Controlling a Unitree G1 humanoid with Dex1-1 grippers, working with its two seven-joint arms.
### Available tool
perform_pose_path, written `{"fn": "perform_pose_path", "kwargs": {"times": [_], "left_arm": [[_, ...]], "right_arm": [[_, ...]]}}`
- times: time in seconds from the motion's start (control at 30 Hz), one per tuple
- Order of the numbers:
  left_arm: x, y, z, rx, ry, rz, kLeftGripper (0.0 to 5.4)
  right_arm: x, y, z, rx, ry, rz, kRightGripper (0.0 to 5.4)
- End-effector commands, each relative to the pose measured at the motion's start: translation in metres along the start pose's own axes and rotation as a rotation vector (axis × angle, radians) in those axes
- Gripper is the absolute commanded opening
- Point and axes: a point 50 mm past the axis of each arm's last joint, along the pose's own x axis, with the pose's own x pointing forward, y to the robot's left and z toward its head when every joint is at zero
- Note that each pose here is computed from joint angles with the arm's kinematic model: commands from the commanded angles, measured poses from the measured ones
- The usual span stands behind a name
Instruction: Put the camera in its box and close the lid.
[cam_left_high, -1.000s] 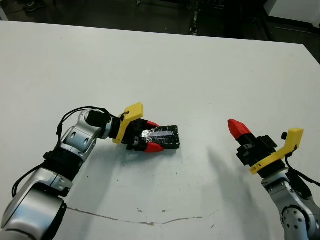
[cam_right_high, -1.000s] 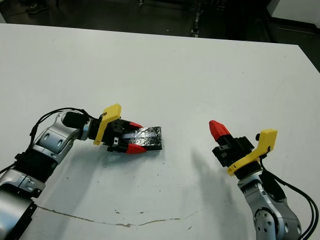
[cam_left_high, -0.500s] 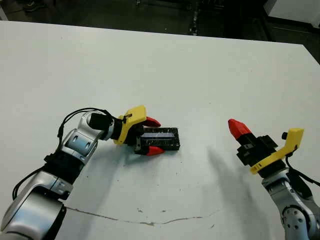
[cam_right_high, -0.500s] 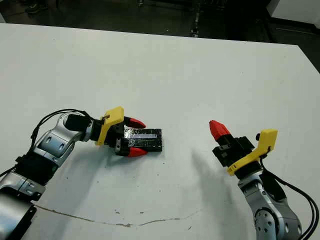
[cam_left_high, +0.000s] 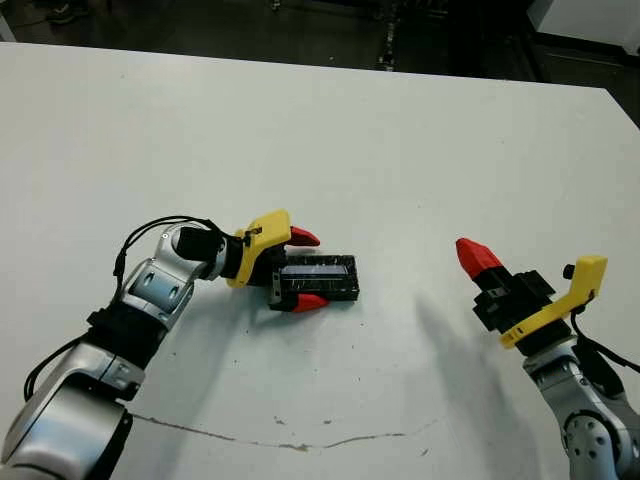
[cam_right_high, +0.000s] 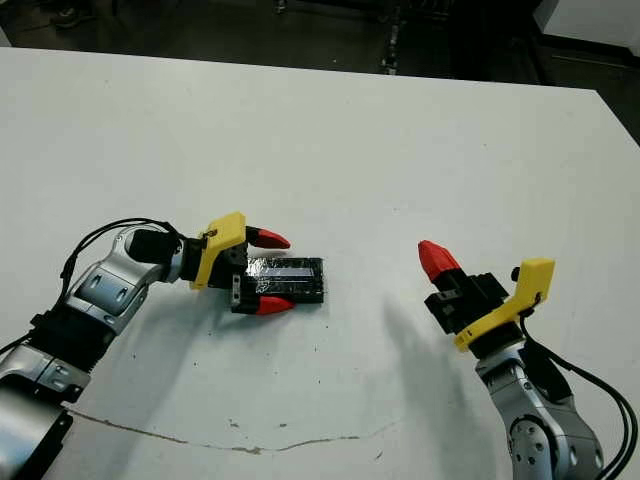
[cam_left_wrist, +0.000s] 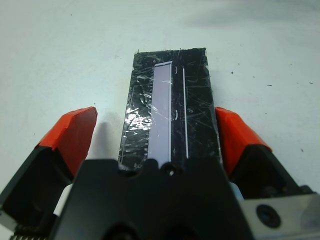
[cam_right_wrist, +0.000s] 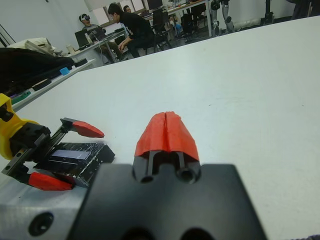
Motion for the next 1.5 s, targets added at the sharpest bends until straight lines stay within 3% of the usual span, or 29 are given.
{"fn": "perform_pose_path", "kwargs": {"times": [0.03, 0.2, 0.43, 0.67, 1.13, 1.5], "left_arm": [[0.006, -0.014, -0.020, -0.047, 0.063, -0.021, 5.39], [-0.012, -0.015, -0.024, -0.041, 0.080, 0.023, 5.39], [-0.048, -0.012, -0.029, -0.164, 0.076, 0.076, 5.39], [-0.083, -0.006, -0.028, -0.170, 0.075, 0.172, 5.39], [-0.110, -0.001, -0.031, -0.181, 0.095, 0.287, 5.39], [-0.133, 0.007, -0.003, -0.110, 0.050, 0.393, 5.39]], "right_arm": [[-0.003, -0.003, -0.001, -0.010, 0.019, -0.010, 0.00], [-0.003, -0.003, -0.001, -0.003, 0.019, -0.008, 0.00], [-0.003, -0.001, -0.002, -0.003, 0.024, -0.016, 0.00], [-0.002, -0.001, -0.002, 0.000, 0.027, -0.016, 0.00], [-0.002, -0.001, -0.003, 0.007, 0.019, 0.000, 0.00], [-0.002, -0.001, -0.003, 0.007, 0.023, -0.003, 0.00]]}}
